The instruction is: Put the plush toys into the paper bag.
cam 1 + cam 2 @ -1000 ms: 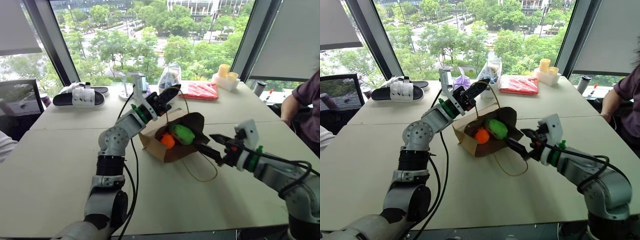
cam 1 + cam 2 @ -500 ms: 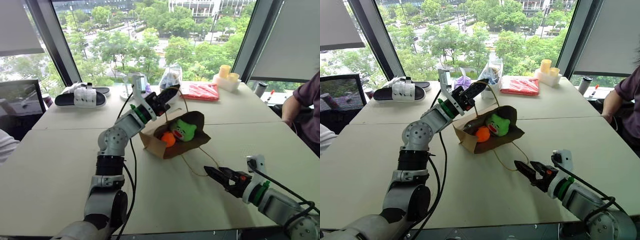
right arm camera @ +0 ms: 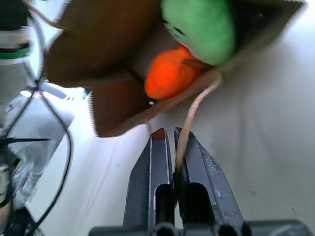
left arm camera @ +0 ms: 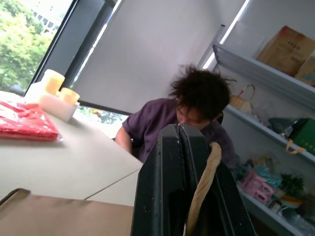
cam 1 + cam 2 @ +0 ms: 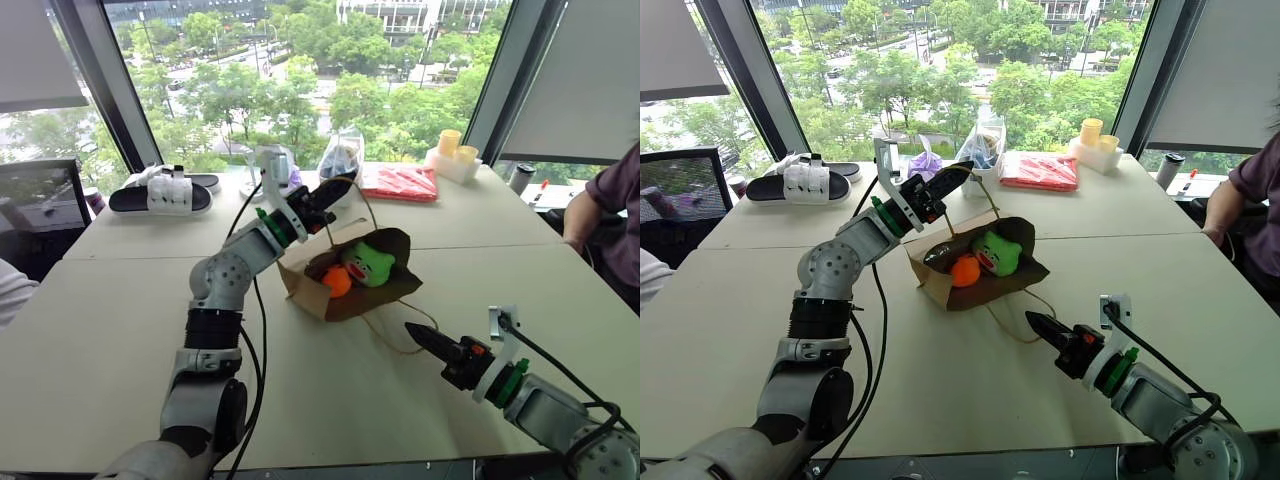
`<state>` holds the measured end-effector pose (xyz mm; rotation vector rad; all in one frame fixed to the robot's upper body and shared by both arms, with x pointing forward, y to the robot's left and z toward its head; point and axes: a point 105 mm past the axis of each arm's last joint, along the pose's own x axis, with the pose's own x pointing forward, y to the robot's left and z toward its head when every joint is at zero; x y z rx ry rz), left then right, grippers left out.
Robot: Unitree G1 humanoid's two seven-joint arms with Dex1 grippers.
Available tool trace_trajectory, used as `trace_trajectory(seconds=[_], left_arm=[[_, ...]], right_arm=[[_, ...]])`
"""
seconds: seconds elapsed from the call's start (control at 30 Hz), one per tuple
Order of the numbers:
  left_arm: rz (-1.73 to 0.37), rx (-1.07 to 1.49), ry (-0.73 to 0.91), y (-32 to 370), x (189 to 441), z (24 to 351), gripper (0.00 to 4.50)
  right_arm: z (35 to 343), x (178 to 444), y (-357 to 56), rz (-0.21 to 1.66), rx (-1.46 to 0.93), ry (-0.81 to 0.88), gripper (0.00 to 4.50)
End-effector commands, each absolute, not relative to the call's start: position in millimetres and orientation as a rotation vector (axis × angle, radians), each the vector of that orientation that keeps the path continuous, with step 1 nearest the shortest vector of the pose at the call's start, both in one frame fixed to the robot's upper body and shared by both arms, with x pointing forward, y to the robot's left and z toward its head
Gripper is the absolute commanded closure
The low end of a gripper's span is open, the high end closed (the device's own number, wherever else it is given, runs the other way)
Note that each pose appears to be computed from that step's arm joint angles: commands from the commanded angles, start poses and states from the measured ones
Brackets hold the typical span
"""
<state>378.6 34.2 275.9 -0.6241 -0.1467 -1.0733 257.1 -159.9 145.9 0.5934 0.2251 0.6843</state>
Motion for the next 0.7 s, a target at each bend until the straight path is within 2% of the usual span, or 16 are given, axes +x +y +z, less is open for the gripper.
trace_trajectory(seconds=[0.03,0.13,0.27,0.33,0.43,0.47,0.53,0.57,0.7], left_arm=[[-1.149,-0.578,-0.215,37.9,372.1,298.4,4.50],[-1.112,-0.564,-0.239,47.1,381.9,306.9,4.50],[-1.073,-0.535,-0.228,49.8,392.9,305.5,4.50],[-1.063,-0.552,-0.211,48.1,396.5,302.6,4.50],[-1.057,-0.577,-0.164,42.4,398.6,286.7,4.50],[-1.048,-0.592,-0.150,41.7,399.6,281.5,4.25],[-1.033,-0.622,-0.123,41.8,401.7,273.7,3.62],[-1.026,-0.629,-0.115,42.4,402.6,270.9,3.15],[-1.010,-0.667,-0.100,50.4,404.8,261.9,1.25]], right_arm=[[221.4,254.1,-154.2,0.830,0.571,-0.037,4.43],[250.0,255.9,-154.8,0.871,0.562,-0.109,4.43],[264.6,262.1,-156.6,0.871,0.571,-0.142,4.43],[263.7,265.1,-156.1,0.870,0.572,-0.131,4.43],[241.9,271.0,-153.6,0.840,0.531,-0.042,4.43],[237.9,272.3,-153.4,0.831,0.539,-0.029,4.48],[233.0,275.8,-154.9,0.805,0.554,-0.017,3.89],[231.4,277.0,-155.4,0.796,0.555,-0.016,3.58],[229.9,277.2,-155.6,0.793,0.533,-0.028,1.62]])
